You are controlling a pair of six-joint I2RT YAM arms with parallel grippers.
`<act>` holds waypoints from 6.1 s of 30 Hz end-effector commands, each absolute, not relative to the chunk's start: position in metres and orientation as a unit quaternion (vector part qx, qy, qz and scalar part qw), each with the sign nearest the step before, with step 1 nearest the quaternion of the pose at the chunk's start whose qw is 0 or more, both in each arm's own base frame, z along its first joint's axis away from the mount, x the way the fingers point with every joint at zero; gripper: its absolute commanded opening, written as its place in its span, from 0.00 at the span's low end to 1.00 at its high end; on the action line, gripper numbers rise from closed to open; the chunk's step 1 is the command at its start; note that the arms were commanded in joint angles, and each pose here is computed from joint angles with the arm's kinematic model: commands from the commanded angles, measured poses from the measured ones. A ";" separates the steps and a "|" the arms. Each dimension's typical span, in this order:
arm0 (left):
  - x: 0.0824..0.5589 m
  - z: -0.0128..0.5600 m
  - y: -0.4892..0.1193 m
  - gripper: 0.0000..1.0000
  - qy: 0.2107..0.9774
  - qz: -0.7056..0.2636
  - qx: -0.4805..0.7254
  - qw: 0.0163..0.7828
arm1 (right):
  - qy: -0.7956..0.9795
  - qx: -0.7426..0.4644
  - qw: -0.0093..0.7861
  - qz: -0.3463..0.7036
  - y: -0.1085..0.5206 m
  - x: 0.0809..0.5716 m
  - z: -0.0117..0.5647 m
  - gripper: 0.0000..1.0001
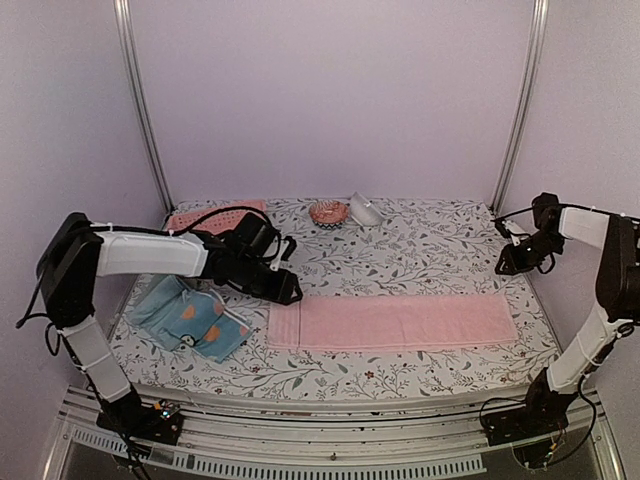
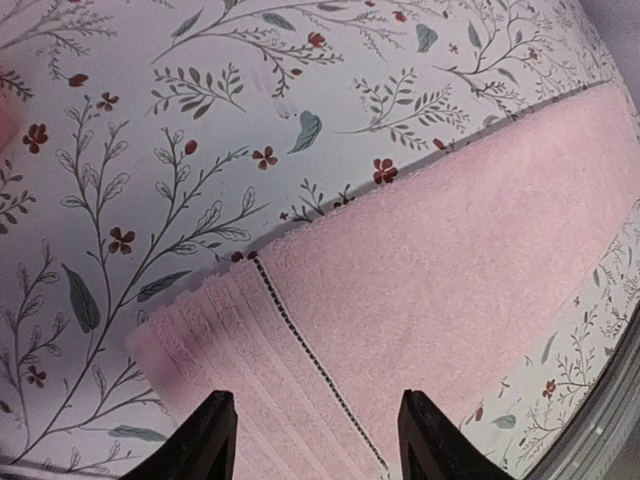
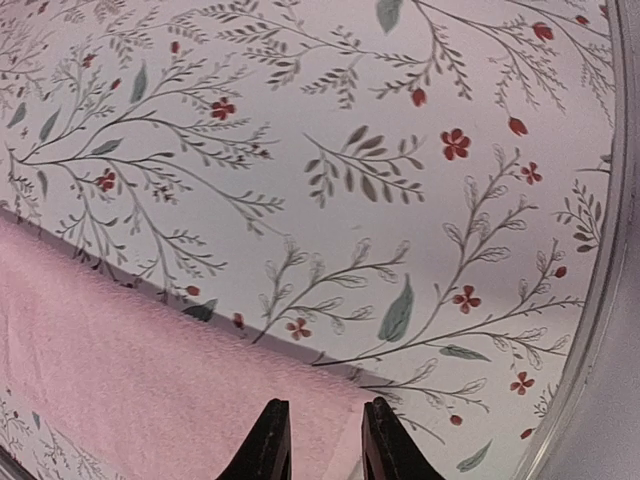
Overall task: Roll the towels
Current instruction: Move the towel to the center of the board, then pick up the towel from the center of the board, then fold the towel at the center of the board.
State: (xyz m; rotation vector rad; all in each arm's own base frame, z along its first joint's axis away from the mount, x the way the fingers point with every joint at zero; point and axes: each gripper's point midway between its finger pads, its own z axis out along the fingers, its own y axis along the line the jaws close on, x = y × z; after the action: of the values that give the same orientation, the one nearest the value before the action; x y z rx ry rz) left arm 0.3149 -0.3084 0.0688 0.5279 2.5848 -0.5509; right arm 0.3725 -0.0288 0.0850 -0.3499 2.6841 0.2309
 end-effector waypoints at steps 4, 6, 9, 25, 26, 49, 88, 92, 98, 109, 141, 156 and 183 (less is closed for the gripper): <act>0.286 0.079 -0.304 0.42 0.919 -0.241 0.213 0.227 | 0.967 -0.163 0.166 0.102 -0.008 0.326 0.078 0.22; 0.277 0.065 -0.299 0.26 0.924 -0.238 0.215 0.208 | 0.970 -0.166 0.146 0.098 -0.010 0.319 0.065 0.20; 0.266 0.047 -0.293 0.07 0.931 -0.233 0.214 0.183 | 0.974 -0.163 0.121 0.102 -0.011 0.314 0.048 0.14; 0.207 -0.013 -0.295 0.00 0.945 -0.207 0.235 0.090 | 0.984 -0.142 0.093 0.060 -0.033 0.391 0.010 0.08; 0.204 -0.014 -0.298 0.00 0.944 -0.210 0.238 0.088 | 0.983 -0.143 0.096 0.058 -0.034 0.400 0.010 0.08; 0.175 0.007 -0.343 0.10 0.930 -0.217 0.283 0.085 | 0.976 -0.149 0.151 0.056 -0.034 0.477 0.049 0.18; 0.263 0.065 -0.359 0.41 0.905 -0.285 0.209 0.237 | 0.988 -0.131 0.076 0.030 -0.061 0.422 0.005 0.32; 0.265 0.066 -0.359 0.41 0.905 -0.284 0.209 0.239 | 0.988 -0.140 0.057 0.029 -0.056 0.413 -0.006 0.31; 0.266 0.065 -0.356 0.41 0.907 -0.276 0.207 0.242 | 0.987 -0.146 0.038 0.048 -0.046 0.403 -0.018 0.31; 0.267 0.064 -0.345 0.41 0.910 -0.261 0.202 0.249 | 0.985 -0.147 0.037 0.086 -0.035 0.398 -0.023 0.03; 0.274 0.056 -0.312 0.42 0.918 -0.236 0.175 0.265 | 0.983 -0.079 0.149 -0.072 -0.130 0.430 0.140 0.02; 0.276 0.049 -0.314 0.42 0.920 -0.239 0.178 0.253 | 0.979 -0.117 0.169 0.010 -0.081 0.430 0.134 0.02; 0.263 0.020 -0.330 0.42 0.929 -0.261 0.189 0.184 | 0.921 -0.200 0.084 0.325 0.122 0.364 0.086 0.02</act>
State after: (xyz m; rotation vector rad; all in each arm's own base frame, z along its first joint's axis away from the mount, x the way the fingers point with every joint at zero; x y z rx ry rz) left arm 0.2611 -0.3248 0.0206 0.5274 2.6057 -0.6982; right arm 0.3719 0.0938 0.0806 -0.5967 2.7940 0.7743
